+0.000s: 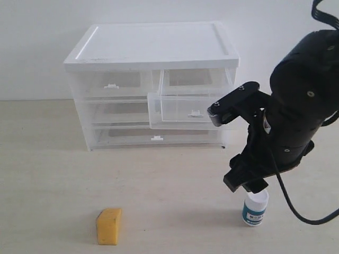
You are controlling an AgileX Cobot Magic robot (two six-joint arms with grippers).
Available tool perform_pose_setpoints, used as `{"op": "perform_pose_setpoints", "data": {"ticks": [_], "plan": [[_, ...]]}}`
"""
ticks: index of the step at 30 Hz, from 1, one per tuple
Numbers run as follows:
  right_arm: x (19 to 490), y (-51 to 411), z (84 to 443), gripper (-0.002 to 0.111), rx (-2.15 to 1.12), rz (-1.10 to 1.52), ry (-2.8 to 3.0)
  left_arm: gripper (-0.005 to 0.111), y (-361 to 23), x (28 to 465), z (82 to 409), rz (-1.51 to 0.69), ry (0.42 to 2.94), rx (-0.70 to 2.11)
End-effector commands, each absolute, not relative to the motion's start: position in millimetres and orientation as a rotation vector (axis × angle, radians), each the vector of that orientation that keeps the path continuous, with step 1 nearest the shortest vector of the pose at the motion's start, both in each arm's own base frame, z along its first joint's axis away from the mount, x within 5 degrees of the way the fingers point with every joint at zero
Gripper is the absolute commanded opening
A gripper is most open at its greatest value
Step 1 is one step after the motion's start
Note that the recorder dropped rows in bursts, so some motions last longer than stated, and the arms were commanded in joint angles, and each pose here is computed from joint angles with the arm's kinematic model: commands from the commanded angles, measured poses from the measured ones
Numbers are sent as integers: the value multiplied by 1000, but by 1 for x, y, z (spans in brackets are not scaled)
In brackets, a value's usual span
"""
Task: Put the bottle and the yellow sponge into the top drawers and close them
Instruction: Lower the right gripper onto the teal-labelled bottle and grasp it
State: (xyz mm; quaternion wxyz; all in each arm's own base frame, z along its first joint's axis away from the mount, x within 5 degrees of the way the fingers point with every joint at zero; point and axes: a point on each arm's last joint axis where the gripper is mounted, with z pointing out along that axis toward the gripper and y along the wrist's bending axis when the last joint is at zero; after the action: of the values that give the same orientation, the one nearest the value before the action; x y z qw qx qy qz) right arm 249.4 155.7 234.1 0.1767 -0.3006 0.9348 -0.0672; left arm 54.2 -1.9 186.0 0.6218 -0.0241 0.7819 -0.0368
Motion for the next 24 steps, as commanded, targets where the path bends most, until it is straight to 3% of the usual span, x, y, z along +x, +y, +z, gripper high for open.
{"op": "perform_pose_setpoints", "data": {"ticks": [1,14,17,23,24], "plan": [[252,145,223,67,-782,-117,2651,4,-2,54,185,-85,1795,-52],[256,149,171,65,-786,-59,2724,4,-2,54,185,-85,1795,-52],[257,150,170,52,-787,-55,2721,4,-2,54,185,-85,1795,-52],[255,148,178,0,-775,-51,2714,4,-2,54,185,-85,1795,-52],[253,148,182,0,-769,-41,2710,4,-2,54,185,-85,1795,-52]]}}
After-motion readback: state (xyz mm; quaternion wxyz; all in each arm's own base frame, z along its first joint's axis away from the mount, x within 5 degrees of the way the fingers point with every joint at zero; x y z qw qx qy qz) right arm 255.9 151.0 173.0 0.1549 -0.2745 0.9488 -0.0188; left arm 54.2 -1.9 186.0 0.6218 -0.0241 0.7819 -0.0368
